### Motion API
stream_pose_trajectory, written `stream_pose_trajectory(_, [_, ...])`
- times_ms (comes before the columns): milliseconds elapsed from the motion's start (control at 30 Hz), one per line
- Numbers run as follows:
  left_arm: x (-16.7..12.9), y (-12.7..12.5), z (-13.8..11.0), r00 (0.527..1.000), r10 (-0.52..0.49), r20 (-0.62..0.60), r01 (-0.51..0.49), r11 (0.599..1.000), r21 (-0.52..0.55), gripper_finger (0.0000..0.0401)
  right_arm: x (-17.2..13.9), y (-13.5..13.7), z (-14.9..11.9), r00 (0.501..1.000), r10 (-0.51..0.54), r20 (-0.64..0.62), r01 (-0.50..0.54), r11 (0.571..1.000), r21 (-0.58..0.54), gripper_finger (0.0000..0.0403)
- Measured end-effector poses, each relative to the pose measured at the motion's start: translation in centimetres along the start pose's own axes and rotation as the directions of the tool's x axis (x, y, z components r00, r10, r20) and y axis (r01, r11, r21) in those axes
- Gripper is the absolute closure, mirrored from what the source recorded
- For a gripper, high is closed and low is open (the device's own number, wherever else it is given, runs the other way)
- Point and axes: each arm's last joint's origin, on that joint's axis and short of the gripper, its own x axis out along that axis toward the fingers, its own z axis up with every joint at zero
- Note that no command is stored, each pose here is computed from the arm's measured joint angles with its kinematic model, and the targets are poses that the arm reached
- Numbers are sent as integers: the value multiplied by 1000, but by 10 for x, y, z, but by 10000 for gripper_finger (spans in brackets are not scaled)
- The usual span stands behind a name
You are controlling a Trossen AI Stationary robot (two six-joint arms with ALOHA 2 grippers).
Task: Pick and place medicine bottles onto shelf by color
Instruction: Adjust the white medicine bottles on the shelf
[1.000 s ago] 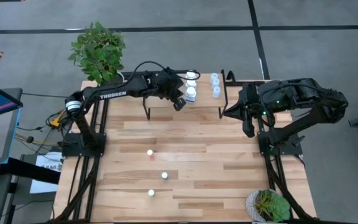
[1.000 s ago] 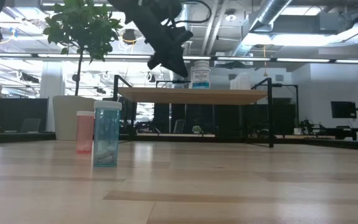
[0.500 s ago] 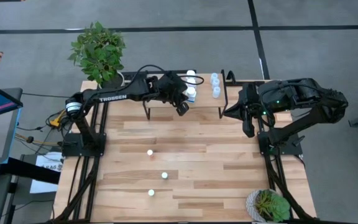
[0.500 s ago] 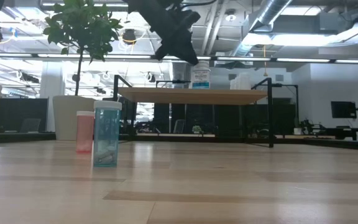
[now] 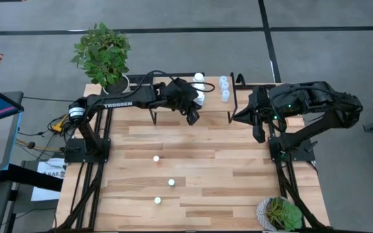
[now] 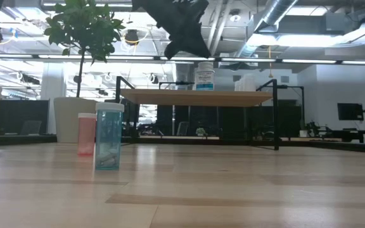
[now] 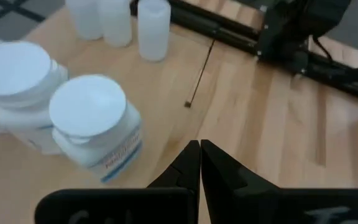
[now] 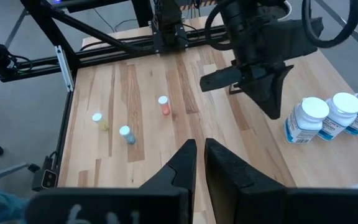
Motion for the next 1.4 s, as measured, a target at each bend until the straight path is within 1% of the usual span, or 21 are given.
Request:
stream_pose_trajectory(100, [0,-6,2,999,-45,18,45,999,1,401,0,0,0,1000,0,0,0,1000,0,349])
stream_pose_trajectory(200, [0,-22,5,990,-123,74,122,992,13,401,0,0,0,1000,0,0,0,1000,0,349])
stream_pose_trajectory(300, [-2,-38,9,975,-171,140,167,985,44,401,0,0,0,1000,0,0,0,1000,0,349])
stream_pose_trajectory(367, [-2,-42,9,974,-164,158,158,986,50,401,0,0,0,1000,0,0,0,1000,0,349])
stream_pose_trajectory(433, [-2,-38,10,978,-132,162,128,991,32,401,0,0,0,1000,0,0,0,1000,0,349])
stream_pose_trajectory(533, [14,-31,11,978,-115,176,121,992,-22,401,0,0,0,1000,0,1,0,1000,0,349])
stream_pose_trajectory(567, [23,-29,7,984,-105,142,111,993,-39,401,0,0,0,1000,0,1,0,1000,0,349])
stream_pose_trajectory(633, [39,-34,7,984,-126,126,132,990,-40,401,0,0,0,1000,1,4,-1,1000,0,349])
stream_pose_trajectory(667, [45,-38,5,985,-143,95,148,988,-40,401,0,0,0,1000,1,3,-1,1000,-1,349])
stream_pose_trajectory(700, [47,-42,7,983,-158,92,162,986,-34,401,0,0,0,1000,1,3,-1,1000,0,349])
stream_pose_trajectory(767, [45,-50,9,985,-158,71,158,987,-2,401,0,0,0,1000,0,0,0,1000,-1,349])
stream_pose_trajectory(800, [43,-53,12,984,-160,81,159,987,17,401,0,1,0,1000,3,0,-3,1000,-2,349])
stream_pose_trajectory(900, [37,-52,9,992,-126,-9,127,991,33,401,-1,3,-1,1000,15,-2,-15,1000,-10,349])
stream_pose_trajectory(933, [35,-51,10,995,-100,-27,101,994,40,401,-1,4,-1,1000,21,-3,-21,1000,-13,349])
stream_pose_trajectory(1033, [23,-46,12,997,34,-63,-29,997,76,401,-1,8,-2,999,38,-5,-38,999,-25,349])
stream_pose_trajectory(1100, [20,-42,13,992,101,-74,-94,991,93,401,-2,10,-2,999,45,-6,-45,999,-30,349])
stream_pose_trajectory(1200, [19,-38,14,988,128,-86,-119,987,110,401,0,12,-3,999,52,-12,-52,998,-36,349])
stream_pose_trajectory(1333, [19,-28,12,978,166,-125,-154,983,102,401,2,13,-3,999,51,-18,-52,998,-38,349])
stream_pose_trajectory(1400, [19,-24,13,978,172,-121,-161,982,95,401,3,13,-2,999,50,-21,-51,998,-38,349])
